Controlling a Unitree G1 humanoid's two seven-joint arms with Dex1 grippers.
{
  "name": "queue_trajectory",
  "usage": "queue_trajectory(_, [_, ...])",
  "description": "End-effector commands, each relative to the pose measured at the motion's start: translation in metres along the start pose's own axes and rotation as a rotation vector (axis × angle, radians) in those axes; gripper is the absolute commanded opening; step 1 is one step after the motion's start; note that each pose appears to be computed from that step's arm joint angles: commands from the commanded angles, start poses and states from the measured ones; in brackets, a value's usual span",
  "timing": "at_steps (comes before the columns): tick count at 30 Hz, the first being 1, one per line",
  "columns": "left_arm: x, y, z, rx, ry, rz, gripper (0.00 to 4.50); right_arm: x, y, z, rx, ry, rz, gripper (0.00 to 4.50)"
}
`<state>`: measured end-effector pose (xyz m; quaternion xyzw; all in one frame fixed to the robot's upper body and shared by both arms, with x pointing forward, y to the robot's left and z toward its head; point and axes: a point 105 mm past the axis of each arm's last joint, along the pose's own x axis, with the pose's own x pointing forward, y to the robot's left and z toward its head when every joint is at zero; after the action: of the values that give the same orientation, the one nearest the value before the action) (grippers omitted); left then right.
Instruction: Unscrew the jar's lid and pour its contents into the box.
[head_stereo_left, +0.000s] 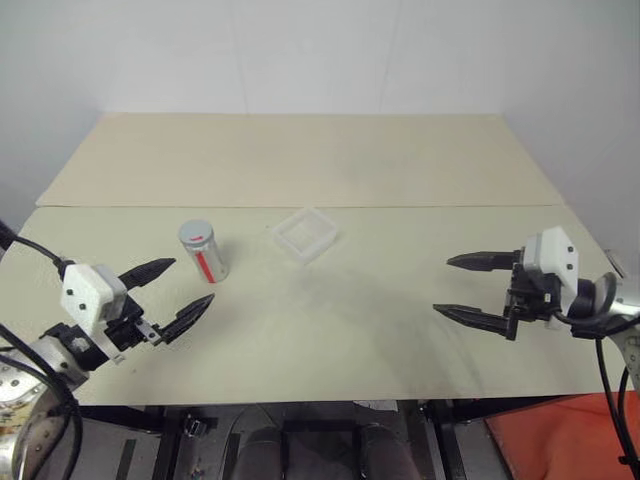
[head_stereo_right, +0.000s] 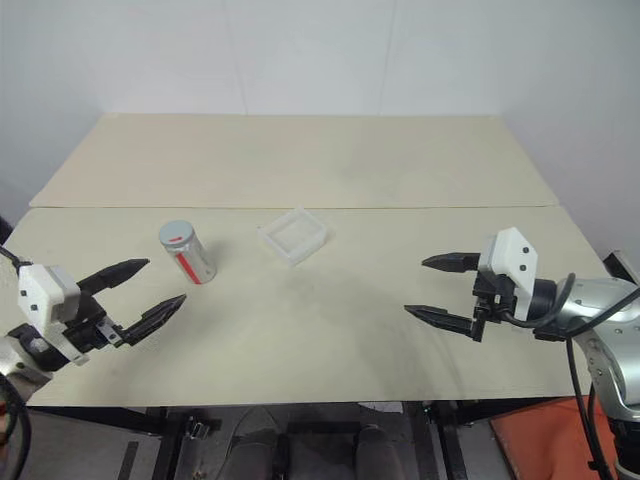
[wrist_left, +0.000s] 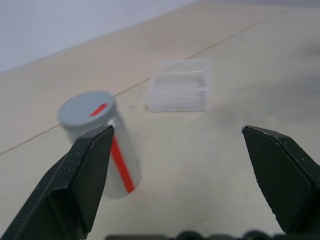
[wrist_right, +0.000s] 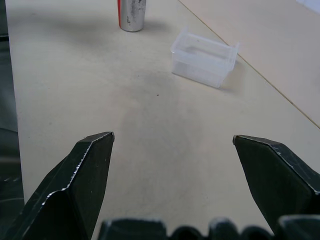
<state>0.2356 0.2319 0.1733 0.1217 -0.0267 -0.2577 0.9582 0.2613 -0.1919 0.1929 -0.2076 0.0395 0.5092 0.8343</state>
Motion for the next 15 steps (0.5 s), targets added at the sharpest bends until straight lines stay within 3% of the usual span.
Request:
queue_trajectory(1, [0.003, -0.006, 0.008, -0.012, -0.053, 0.125, 4.47, 0.000, -0.003, 0.011, -0.057, -0.025, -0.001, 4.50])
queue_trajectory(10, [0.027, -0.018, -0.003, -0.200, -0.093, 0.437, 4.47, 0.003, -0.006, 0.013, -0.067, -0.032, 0.017, 4.50])
queue_trajectory(15, [0.033, -0.014, -0.010, -0.178, -0.081, 0.573, 4.47, 0.003, -0.005, 0.015, -0.072, -0.036, 0.020, 4.50])
